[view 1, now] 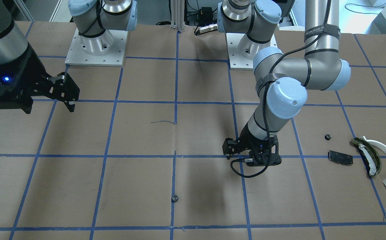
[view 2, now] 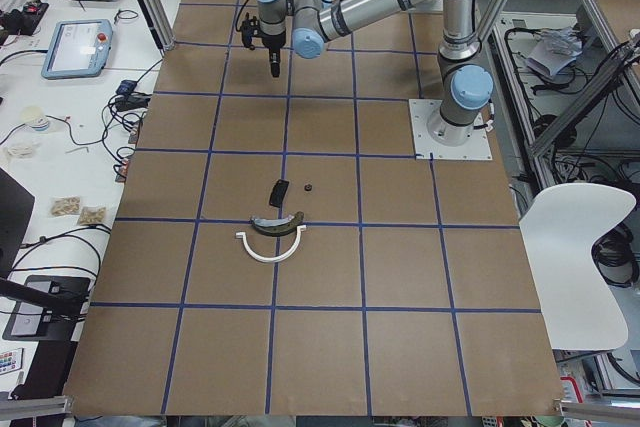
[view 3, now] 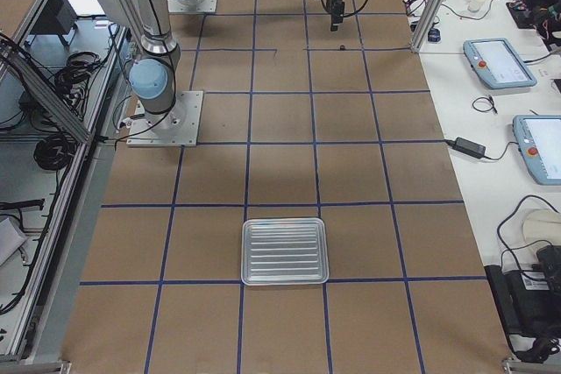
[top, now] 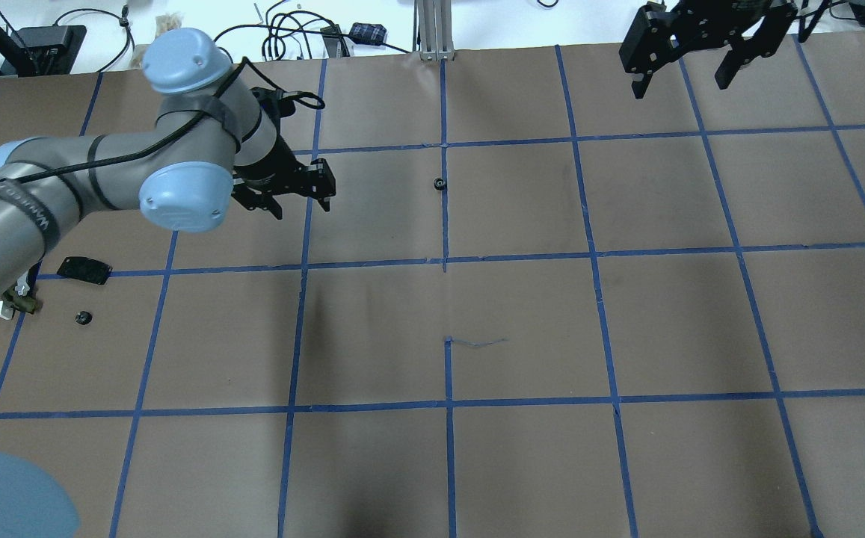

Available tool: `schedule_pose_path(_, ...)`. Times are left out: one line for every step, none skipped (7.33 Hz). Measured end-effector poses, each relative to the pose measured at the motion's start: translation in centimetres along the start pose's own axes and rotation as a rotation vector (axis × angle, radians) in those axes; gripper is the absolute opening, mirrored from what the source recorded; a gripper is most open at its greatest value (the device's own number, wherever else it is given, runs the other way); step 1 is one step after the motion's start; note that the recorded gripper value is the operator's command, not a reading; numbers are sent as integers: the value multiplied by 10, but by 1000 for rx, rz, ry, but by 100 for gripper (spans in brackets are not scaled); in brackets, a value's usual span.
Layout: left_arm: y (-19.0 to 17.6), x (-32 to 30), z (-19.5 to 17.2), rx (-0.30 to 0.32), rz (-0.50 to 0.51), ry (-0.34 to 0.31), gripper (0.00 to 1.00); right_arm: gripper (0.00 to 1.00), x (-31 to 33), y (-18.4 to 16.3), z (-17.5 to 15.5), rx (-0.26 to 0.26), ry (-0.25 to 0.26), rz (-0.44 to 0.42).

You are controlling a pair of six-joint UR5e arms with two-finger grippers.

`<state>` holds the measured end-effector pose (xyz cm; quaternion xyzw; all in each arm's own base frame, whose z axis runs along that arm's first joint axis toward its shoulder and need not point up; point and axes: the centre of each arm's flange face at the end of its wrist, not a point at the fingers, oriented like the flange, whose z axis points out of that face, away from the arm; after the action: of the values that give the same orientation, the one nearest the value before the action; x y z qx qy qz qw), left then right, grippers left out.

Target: Place bearing gear from tray to pile

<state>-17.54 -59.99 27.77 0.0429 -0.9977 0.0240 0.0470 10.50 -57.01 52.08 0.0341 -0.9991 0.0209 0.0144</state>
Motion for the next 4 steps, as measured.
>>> schedule_pose_path(-14, 42, 9, 0, 0, -10, 84, 100, 0, 5, -8, 8, 9, 17)
schedule_pose_path(-27, 79, 22, 1, -5, -29, 88, 100, -2, 8, -8, 5, 11, 34)
schedule_pose_path(-39, 111, 36, 5, -31, -43, 88, 100, -3, 14, -5, -8, 10, 43)
schedule_pose_path(-46, 141, 51, 8, -61, -46, 88, 100, -5, 24, -2, -15, 8, 48)
